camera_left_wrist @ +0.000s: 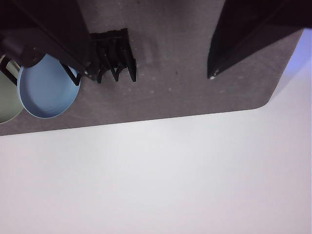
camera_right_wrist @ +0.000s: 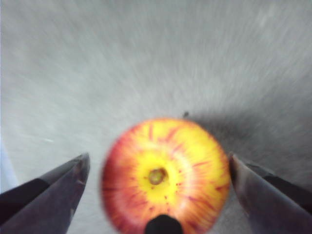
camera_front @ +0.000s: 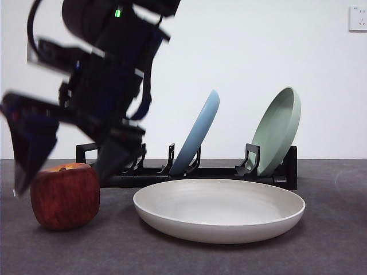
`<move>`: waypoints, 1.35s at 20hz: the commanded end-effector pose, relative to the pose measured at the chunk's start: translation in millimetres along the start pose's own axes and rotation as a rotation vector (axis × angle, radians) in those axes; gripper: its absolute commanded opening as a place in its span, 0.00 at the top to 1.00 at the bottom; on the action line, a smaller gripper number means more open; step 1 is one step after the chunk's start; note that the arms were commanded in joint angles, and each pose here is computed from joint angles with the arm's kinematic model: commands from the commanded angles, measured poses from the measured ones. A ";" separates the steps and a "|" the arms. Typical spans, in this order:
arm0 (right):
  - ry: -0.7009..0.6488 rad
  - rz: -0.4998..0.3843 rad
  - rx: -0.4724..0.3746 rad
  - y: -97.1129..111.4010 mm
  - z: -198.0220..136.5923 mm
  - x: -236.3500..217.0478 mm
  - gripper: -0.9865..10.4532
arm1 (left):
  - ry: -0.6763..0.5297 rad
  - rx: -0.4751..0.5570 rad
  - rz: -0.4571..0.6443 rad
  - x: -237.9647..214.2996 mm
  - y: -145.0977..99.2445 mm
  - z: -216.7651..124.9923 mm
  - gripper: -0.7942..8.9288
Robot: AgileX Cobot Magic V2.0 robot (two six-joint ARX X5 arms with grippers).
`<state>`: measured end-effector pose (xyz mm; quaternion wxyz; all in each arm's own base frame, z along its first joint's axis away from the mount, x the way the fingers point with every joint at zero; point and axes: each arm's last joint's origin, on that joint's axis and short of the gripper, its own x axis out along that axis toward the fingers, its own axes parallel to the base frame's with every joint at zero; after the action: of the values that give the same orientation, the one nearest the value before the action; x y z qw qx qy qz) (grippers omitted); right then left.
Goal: Take the yellow plate from the plate rack,put the plate on the table,take the apple from the table,put the apple in the plate
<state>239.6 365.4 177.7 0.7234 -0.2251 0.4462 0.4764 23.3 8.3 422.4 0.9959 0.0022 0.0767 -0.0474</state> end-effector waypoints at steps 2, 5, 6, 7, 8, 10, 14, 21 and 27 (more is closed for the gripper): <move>0.021 -0.047 -0.009 -2.1 -3.7 14.9 0.66 | 0.003 -0.002 0.005 0.3 0.0 -1.5 0.53; 0.018 -0.051 -0.029 -1.7 -3.2 14.8 0.92 | 0.003 -0.001 0.004 0.3 0.0 -1.6 0.53; 0.017 -0.052 -0.029 -1.7 -3.1 14.4 0.92 | 0.003 -0.002 0.004 0.3 0.0 -1.6 0.53; 0.014 -0.052 -0.030 -1.3 -2.3 11.2 0.92 | 0.003 -0.001 0.004 0.3 0.0 -1.6 0.53; 0.002 -0.052 -0.031 -0.4 -0.2 4.3 0.92 | 0.003 -0.001 0.004 0.3 0.0 -1.6 0.53; -0.036 -0.057 -0.035 2.6 6.1 -21.2 0.92 | 0.003 -0.001 0.004 0.4 -0.1 -1.6 0.53; -0.130 -0.075 -0.028 5.4 11.9 -101.8 0.92 | 0.002 -0.002 0.004 0.4 -0.2 -1.4 0.53; 0.009 -0.138 0.124 -24.7 -32.5 -200.8 0.92 | 0.002 -0.002 0.003 0.4 -0.2 -1.4 0.53; 0.112 -0.174 0.307 -60.9 -73.3 -167.8 0.92 | 0.003 -0.002 0.001 0.4 -0.3 -1.4 0.53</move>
<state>237.2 200.4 289.8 0.7659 -0.1813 0.5201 0.3316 23.3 8.3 422.0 0.9958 0.0041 0.0777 -0.0474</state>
